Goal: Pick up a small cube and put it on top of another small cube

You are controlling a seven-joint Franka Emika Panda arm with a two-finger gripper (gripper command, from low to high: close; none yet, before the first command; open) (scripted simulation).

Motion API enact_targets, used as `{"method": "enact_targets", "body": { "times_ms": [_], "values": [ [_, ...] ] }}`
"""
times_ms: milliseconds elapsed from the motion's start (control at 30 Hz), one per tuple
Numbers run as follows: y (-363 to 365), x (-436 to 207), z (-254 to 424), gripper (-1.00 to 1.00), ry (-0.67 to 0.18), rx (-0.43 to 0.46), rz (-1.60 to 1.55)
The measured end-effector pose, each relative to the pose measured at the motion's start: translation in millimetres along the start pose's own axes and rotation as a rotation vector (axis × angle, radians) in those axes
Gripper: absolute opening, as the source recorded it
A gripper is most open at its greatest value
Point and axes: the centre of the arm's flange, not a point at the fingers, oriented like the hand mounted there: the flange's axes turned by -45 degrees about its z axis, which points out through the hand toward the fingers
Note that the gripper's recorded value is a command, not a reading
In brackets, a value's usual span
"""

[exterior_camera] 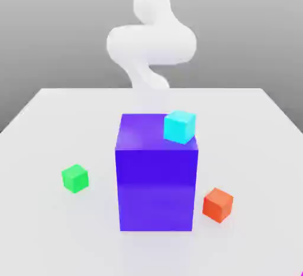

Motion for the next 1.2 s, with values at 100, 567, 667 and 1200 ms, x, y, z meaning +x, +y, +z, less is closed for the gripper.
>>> {"method": "enact_targets", "body": {
  "times_ms": [100, 567, 667, 1200],
  "values": [
    [-18, 8, 47, 0.00, -0.070, 0.027, 0.001],
    [-131, -24, 259, 0.00, -0.385, 0.087, -0.024],
    [-162, -47, 302, 0.00, -0.451, 0.089, -0.040],
    [-269, -241, 503, 0.00, -0.743, 0.010, -0.105]
  ]
}}
